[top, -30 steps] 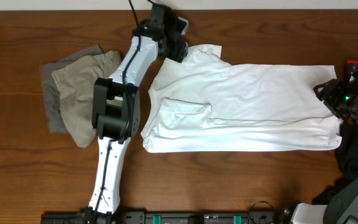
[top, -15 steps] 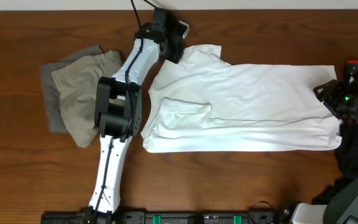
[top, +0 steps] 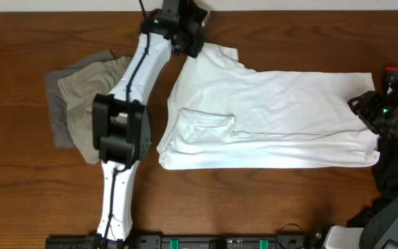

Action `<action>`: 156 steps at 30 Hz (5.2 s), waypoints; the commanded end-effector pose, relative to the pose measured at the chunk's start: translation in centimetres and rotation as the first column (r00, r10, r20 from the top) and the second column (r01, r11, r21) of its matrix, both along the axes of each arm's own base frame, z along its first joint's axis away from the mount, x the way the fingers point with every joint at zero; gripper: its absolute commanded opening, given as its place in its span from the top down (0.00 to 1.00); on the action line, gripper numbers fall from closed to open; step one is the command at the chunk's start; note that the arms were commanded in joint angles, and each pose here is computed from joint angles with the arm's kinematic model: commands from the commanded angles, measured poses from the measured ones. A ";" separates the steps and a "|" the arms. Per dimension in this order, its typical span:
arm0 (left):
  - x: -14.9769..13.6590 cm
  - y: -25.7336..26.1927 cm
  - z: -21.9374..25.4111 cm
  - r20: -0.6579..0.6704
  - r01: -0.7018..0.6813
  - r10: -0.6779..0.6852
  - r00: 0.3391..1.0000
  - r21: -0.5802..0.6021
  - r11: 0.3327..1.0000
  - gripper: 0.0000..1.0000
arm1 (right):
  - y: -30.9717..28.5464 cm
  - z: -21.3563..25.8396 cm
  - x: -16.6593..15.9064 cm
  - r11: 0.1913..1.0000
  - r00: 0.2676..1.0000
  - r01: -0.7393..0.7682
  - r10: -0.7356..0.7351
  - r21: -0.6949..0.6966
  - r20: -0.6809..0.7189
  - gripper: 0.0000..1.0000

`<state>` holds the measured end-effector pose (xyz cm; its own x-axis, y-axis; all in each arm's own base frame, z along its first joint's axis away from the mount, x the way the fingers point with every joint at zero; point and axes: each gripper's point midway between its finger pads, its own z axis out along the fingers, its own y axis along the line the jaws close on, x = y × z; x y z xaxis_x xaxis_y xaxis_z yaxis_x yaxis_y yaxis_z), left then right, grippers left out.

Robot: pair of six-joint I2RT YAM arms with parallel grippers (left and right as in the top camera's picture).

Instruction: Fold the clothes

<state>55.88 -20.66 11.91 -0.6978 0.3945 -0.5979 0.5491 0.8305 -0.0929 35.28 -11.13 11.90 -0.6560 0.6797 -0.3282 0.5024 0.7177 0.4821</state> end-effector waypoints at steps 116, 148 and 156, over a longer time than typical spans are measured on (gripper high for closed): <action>-5.9 -2.1 6.8 0.017 0.079 -0.082 0.996 0.146 0.986 0.94 | -8.2 -5.2 19.9 0.991 0.984 -0.070 0.087 -0.112 0.154 0.38; -5.8 -2.2 6.8 0.021 0.080 -0.084 0.996 0.145 0.986 0.94 | -7.0 -14.5 18.0 0.993 0.965 -0.009 -0.023 -0.120 -0.259 0.96; -5.7 -1.9 7.0 0.030 0.067 -0.073 0.997 0.161 0.985 0.94 | -8.1 -7.7 20.2 0.987 0.994 -0.039 0.022 -0.156 -0.109 0.99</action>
<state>49.84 -22.91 18.14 -0.6633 0.5208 -0.5373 0.6059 0.7952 0.0228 54.61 -18.33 0.42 -0.7147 0.6397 -0.2829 0.5742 0.7676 0.2848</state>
